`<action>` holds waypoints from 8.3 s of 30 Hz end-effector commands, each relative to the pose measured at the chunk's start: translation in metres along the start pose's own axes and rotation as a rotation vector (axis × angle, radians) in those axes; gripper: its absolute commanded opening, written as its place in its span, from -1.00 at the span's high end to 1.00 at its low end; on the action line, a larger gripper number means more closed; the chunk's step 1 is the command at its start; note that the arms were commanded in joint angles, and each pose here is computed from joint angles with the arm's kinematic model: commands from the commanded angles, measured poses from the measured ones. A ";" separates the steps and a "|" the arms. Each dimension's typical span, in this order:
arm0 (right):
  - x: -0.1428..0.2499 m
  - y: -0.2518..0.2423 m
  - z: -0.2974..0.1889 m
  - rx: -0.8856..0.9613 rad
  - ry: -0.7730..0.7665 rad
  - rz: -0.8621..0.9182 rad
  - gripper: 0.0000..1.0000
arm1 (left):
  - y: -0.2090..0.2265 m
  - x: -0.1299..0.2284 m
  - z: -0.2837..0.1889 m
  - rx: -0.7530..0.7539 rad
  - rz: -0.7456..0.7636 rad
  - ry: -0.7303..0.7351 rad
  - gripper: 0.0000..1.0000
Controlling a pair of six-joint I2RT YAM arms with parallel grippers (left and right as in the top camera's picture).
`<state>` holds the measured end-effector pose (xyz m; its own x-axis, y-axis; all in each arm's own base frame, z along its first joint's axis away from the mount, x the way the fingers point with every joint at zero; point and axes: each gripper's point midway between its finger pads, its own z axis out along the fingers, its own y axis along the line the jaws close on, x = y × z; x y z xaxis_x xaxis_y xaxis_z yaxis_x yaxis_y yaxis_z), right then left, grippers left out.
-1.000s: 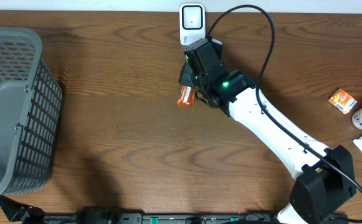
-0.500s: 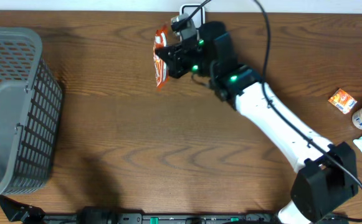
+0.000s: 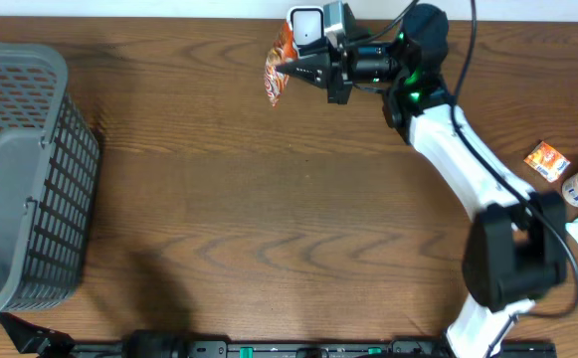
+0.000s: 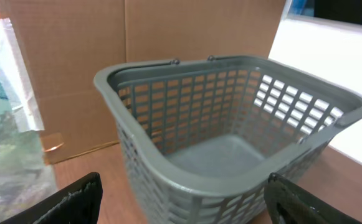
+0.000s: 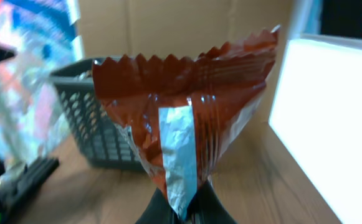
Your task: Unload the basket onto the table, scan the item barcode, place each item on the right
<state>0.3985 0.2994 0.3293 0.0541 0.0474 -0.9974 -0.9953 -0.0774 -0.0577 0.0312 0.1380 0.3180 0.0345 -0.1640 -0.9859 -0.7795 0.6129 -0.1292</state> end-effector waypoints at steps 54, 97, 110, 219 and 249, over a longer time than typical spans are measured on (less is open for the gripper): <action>0.201 -0.027 -0.078 0.923 0.337 1.497 -0.98 | 0.006 0.017 -0.001 -0.017 0.066 0.051 -0.68; 0.207 0.041 -0.134 1.709 1.119 1.496 -0.97 | 0.007 0.019 -0.001 -0.019 0.075 0.057 -0.67; 0.280 -0.012 -0.100 1.698 1.001 1.484 -0.82 | 0.007 0.019 -0.001 -0.019 0.076 0.057 -0.67; 0.165 -0.115 0.108 0.311 0.269 0.894 0.98 | 0.007 0.019 -0.001 -0.019 0.076 0.057 -0.67; 0.168 -0.217 -0.027 0.414 -0.208 0.068 0.98 | 0.007 0.019 -0.001 -0.019 0.075 0.057 -0.67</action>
<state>0.6112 0.3008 0.1943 0.1024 0.1862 -0.9772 -0.9673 0.2480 -0.0541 0.0272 0.1384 0.3000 -0.0698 -0.1568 -0.9852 -0.7890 0.6130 -0.0416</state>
